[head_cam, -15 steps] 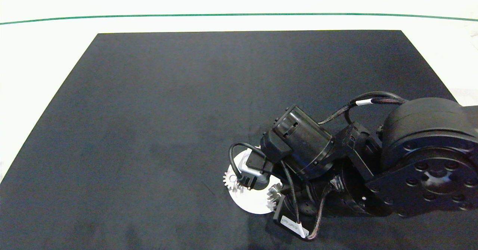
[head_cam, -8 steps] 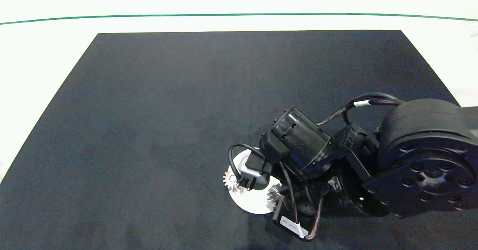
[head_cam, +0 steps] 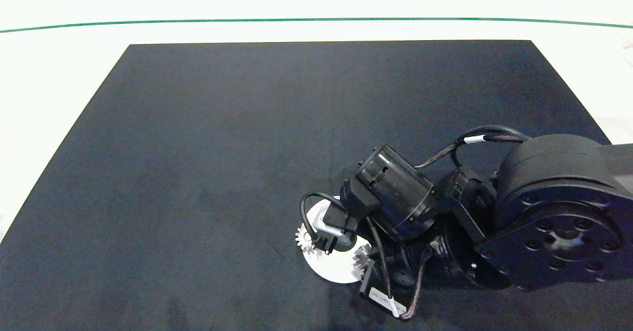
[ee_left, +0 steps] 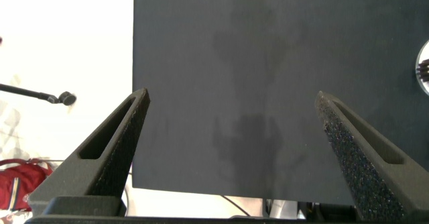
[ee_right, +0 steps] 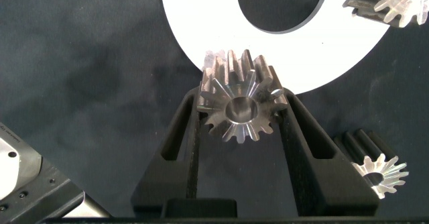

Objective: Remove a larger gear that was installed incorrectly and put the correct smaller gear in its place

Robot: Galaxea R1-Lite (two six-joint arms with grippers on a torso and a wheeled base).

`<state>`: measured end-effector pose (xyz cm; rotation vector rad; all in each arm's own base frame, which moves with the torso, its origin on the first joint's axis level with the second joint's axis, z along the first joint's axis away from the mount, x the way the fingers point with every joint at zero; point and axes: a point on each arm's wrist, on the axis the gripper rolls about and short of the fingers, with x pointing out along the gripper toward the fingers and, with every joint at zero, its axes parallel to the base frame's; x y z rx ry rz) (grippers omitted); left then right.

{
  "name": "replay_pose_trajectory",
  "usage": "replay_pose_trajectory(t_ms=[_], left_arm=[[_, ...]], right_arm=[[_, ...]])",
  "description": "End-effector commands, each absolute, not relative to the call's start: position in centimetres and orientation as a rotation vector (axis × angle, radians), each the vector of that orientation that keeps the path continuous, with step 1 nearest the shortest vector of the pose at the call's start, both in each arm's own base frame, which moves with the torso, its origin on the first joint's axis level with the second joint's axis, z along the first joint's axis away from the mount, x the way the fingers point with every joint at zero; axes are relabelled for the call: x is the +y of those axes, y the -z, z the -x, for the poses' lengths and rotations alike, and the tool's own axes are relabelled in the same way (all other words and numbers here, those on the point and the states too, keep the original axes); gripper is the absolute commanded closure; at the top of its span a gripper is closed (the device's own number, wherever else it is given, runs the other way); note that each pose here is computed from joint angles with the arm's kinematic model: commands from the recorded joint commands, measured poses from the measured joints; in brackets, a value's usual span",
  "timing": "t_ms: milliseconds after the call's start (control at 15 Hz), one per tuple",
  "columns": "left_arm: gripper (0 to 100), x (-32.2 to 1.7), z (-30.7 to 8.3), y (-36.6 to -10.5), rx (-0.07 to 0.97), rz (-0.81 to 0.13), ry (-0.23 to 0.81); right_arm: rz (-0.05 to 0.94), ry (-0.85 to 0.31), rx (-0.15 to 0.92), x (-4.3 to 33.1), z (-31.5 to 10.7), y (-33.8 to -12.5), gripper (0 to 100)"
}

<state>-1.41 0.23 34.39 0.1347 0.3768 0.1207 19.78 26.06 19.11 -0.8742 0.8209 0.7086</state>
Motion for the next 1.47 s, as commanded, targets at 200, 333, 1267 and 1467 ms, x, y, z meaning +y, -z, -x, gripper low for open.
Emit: replay_pose_trajectory(t_ms=[200,333,1267,1467], left_arm=[[0,0.23,1.43,-34.34,0.382,-0.136,-0.121],[0,0.23,1.43,-34.34,0.382,-0.136,-0.121],[0,0.23,1.47,-34.15,0.388,-0.152,-0.119],[0,0.23,1.47,-34.15,0.388,-0.152,-0.119]], right_arm=[[0.879,-0.71,0.823,26.17,-19.78,-18.83,66],[0.879,-0.71,0.823,26.17,-19.78,-18.83,66],[0.872,-0.708,0.816,25.68,-19.49,-19.34,66],[0.875,-0.71,0.82,25.79,-19.57,-19.15,66]])
